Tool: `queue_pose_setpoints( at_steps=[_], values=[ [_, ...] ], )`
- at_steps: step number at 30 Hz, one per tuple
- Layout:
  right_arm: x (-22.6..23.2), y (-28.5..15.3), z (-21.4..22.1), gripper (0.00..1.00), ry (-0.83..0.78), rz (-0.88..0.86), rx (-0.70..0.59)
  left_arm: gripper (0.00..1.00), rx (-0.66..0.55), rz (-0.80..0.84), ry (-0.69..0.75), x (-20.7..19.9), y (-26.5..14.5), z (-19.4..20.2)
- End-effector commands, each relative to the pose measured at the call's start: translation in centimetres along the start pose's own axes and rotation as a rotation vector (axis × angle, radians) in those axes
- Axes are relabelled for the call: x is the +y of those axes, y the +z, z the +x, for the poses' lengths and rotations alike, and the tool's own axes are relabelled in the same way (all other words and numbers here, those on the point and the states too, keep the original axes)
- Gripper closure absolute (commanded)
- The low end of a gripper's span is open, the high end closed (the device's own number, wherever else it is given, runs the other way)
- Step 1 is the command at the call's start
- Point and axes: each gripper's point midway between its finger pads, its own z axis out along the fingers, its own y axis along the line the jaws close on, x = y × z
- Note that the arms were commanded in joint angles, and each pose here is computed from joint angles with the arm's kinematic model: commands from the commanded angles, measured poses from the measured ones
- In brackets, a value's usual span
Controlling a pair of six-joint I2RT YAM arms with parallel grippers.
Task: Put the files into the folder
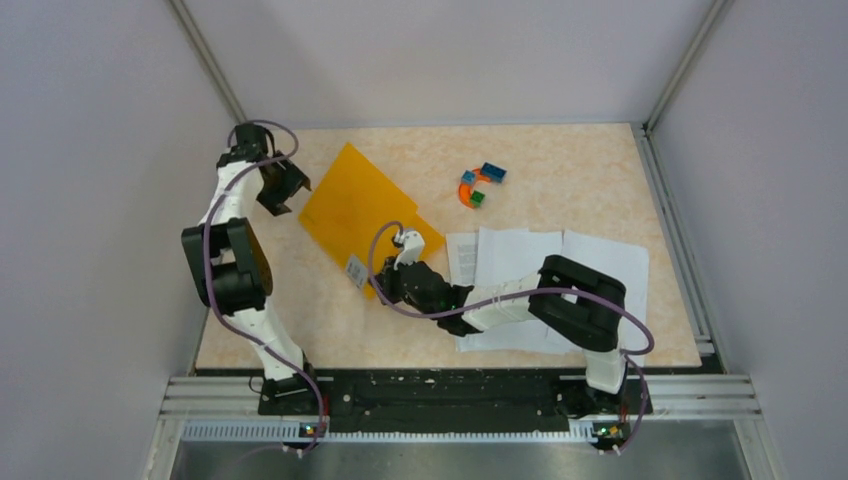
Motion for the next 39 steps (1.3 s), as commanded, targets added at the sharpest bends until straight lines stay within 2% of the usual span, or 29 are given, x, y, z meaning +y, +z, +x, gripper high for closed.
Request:
queue_pose_setpoints(
  at_steps=[1,6,11,16,23,28,31,33,34,35,36,37,39],
  values=[
    [2.7,-0.6,-5.1,1.00,-0.259,0.030,-0.140,0.25,-0.162,0.024,-0.090,-1.3,-8.0,-2.4],
    [3.6,-0.9,-5.3,1.00,-0.443,0.064,-0.167,0.23,-0.251,0.105,-0.154,-2.2,-13.4,-1.8],
    [4.1,-0.9,-4.8,1.00,-0.607,0.088,-0.181,0.19,-0.261,0.158,-0.112,-4.3,-16.7,-0.1],
    [4.9,-1.0,-4.0,1.00,-0.730,0.104,-0.193,0.17,-0.228,0.185,-0.060,-5.6,-17.5,2.1],
    [5.2,-0.9,-2.6,1.00,-0.829,0.121,-0.188,0.19,-0.195,0.170,-0.009,-4.7,-17.5,4.0],
    [5.3,-1.0,-2.7,1.00,-0.833,0.122,-0.191,0.26,-0.182,0.088,0.008,-1.8,-16.0,5.9],
    [5.5,-1.1,-2.7,1.00,-0.851,0.122,-0.191,0.42,-0.204,0.079,0.007,-1.1,-16.3,6.0],
    [5.5,-1.2,-2.7,0.99,-0.857,0.126,-0.188,0.58,-0.224,0.067,0.018,-0.8,-16.6,5.6],
    [5.7,-1.4,-2.8,0.86,-0.857,0.122,-0.186,0.65,-0.234,0.059,0.025,-0.7,-16.7,5.4],
    [5.9,-1.6,-3.0,0.66,-0.853,0.112,-0.183,0.76,-0.244,0.053,0.034,-0.7,-16.8,5.1],
    [6.3,-1.9,-3.2,0.50,-0.847,0.097,-0.177,0.87,-0.254,0.047,0.044,-0.6,-16.8,4.9],
    [6.6,-2.2,-3.6,0.38,-0.837,0.081,-0.173,0.97,-0.267,0.041,0.055,-0.6,-17.0,4.5],
    [7.7,-3.2,-4.6,0.24,-0.817,0.035,-0.165,1.00,-0.315,0.038,0.080,-1.0,-17.7,3.2]
  ],
)
